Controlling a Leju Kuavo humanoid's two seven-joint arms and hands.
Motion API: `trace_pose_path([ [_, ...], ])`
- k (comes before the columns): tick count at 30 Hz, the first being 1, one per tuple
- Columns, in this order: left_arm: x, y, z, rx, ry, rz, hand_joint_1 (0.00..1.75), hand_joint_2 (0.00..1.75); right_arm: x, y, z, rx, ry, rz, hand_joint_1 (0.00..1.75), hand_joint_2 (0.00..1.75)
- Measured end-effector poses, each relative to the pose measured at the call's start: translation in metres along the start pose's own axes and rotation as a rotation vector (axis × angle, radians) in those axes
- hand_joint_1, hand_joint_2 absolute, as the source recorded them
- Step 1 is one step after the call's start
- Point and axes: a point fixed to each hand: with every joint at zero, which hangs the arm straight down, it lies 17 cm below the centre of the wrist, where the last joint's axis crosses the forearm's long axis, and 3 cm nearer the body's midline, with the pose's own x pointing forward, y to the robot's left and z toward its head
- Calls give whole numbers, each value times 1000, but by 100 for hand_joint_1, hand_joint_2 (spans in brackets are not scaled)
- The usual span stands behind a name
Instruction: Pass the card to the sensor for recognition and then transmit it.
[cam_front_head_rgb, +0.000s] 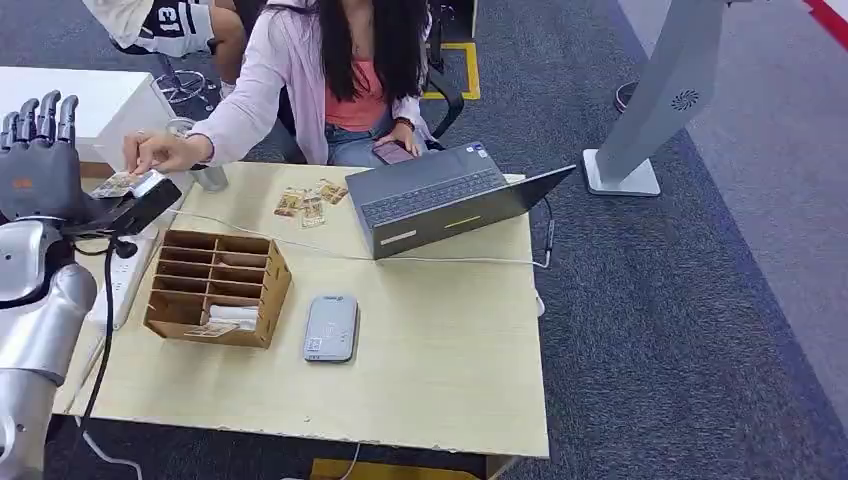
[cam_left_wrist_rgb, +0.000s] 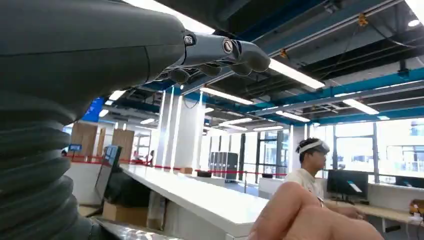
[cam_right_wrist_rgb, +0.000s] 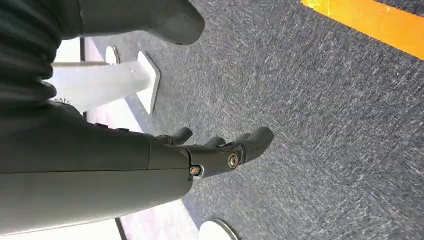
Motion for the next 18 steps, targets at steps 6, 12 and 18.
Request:
trace_pose_path([
  [6, 0, -5, 0, -13, -3, -13, 175, 175, -1, -2, 0, -5, 1, 11, 0, 175],
  [12, -2, -11, 3, -31, 1, -15, 175, 175, -2, -2, -1, -6, 3, 12, 0, 175],
  [18, -2, -14, 4, -38, 0, -15, 175, 175, -3, -3, -1, -6, 4, 12, 0, 175],
])
